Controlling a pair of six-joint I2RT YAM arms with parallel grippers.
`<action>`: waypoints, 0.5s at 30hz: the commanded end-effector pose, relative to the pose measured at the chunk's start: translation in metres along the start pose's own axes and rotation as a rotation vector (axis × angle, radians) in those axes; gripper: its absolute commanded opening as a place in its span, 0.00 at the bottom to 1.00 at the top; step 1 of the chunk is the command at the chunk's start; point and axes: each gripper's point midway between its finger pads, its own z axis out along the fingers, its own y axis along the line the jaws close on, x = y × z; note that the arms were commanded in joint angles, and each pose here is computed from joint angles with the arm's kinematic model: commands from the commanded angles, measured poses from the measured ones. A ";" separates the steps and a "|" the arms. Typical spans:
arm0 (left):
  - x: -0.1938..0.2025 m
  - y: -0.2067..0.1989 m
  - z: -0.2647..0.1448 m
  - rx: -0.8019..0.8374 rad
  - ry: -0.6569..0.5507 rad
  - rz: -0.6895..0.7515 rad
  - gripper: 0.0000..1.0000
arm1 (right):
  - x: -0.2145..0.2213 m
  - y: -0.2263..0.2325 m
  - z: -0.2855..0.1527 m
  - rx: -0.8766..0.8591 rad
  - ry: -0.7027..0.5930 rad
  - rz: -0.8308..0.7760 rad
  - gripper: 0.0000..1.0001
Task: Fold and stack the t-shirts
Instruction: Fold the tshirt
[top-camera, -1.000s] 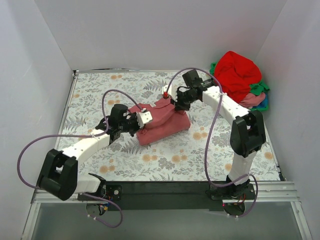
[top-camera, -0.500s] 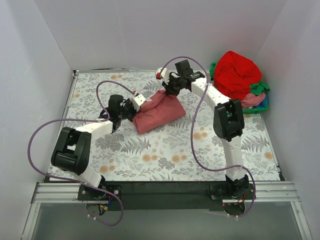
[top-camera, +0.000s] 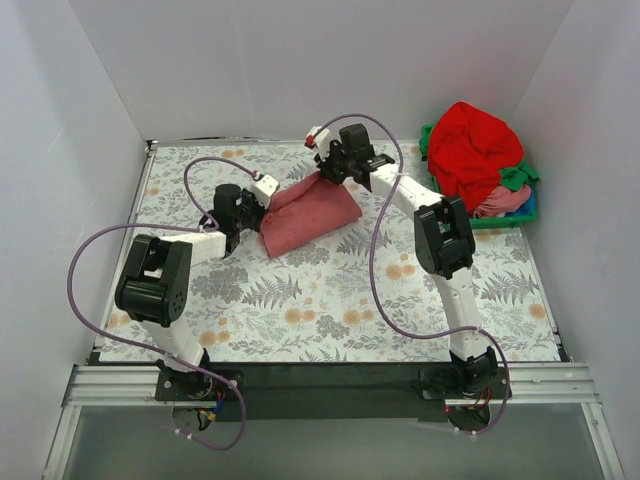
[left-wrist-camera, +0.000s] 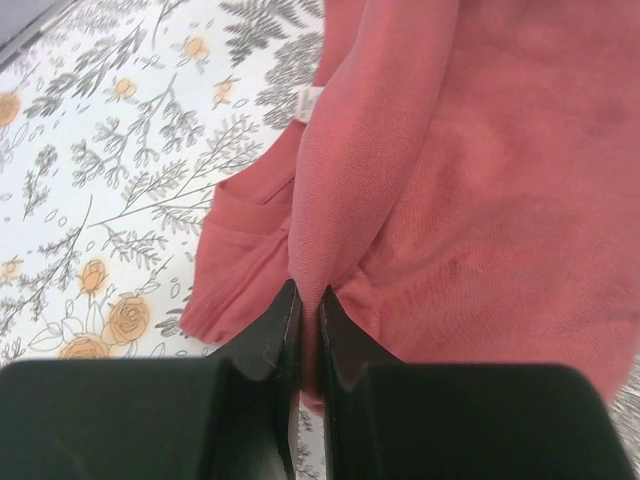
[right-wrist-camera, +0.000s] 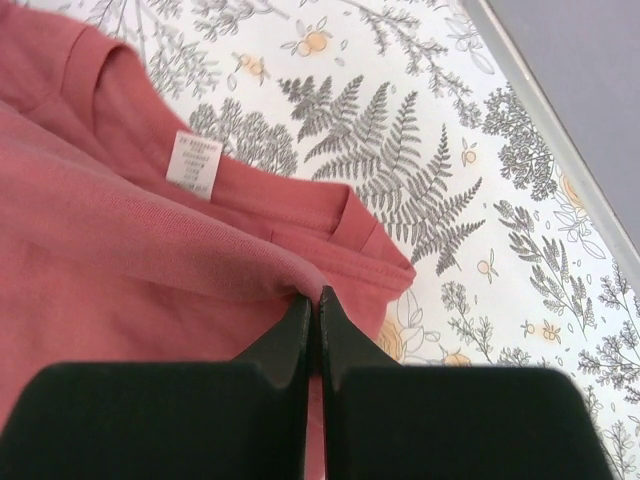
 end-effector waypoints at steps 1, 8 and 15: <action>-0.011 0.037 0.007 -0.139 -0.008 -0.011 0.00 | -0.035 -0.023 0.017 0.165 -0.123 0.035 0.01; -0.005 0.062 0.009 -0.269 0.020 -0.035 0.00 | -0.041 -0.027 0.035 0.296 -0.174 0.034 0.01; 0.004 0.061 0.021 -0.245 0.047 -0.020 0.00 | -0.032 -0.030 0.043 0.339 -0.155 0.037 0.01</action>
